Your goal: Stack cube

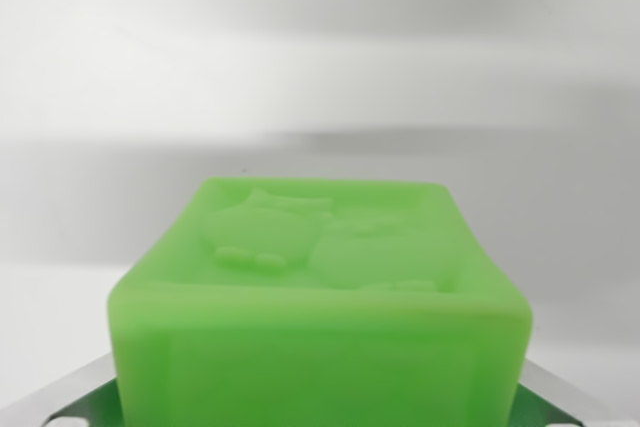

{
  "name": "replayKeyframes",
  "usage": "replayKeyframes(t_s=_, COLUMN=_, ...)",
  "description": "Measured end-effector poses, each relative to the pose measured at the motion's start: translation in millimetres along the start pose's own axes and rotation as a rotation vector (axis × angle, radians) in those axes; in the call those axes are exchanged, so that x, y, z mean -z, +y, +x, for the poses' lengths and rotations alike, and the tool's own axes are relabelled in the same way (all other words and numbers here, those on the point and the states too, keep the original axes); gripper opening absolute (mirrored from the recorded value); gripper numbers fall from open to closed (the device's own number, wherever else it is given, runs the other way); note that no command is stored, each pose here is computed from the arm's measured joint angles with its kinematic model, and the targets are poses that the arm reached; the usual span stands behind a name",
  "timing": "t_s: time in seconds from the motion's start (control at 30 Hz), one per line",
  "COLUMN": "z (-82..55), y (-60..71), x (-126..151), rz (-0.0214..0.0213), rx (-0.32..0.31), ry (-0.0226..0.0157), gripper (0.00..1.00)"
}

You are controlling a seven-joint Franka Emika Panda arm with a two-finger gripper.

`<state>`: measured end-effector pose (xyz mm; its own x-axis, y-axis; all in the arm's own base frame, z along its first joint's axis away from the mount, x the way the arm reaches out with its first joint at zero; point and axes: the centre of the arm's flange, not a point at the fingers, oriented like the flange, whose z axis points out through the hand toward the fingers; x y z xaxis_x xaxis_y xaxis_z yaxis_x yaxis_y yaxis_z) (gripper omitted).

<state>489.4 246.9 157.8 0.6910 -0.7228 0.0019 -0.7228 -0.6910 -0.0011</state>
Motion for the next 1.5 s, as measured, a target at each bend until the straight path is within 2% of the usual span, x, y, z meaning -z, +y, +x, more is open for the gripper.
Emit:
replayKeyframes(t_s=0.4, z=0.1, y=-0.2, x=33, rz=0.0008, rx=0.0, ry=0.0023, gripper=0.0)
replayKeyframes(t_s=0.57, z=0.3, y=-0.7, x=49, rz=0.0026, rx=0.0, ry=0.0031, gripper=0.0)
replayKeyframes(t_s=0.67, z=1.3, y=-0.5, x=55, rz=0.0054, rx=-0.004, ry=0.003, gripper=0.0)
replayKeyframes(t_s=0.87, z=11.7, y=5.3, x=55, rz=0.0012, rx=-0.028, ry=0.0006, gripper=0.0)
replayKeyframes(t_s=1.07, z=20.3, y=9.7, x=60, rz=0.0025, rx=-0.047, ry=0.0013, gripper=0.0)
replayKeyframes(t_s=1.5, z=41.2, y=20.2, x=68, rz=0.0017, rx=-0.094, ry=0.0017, gripper=0.0)
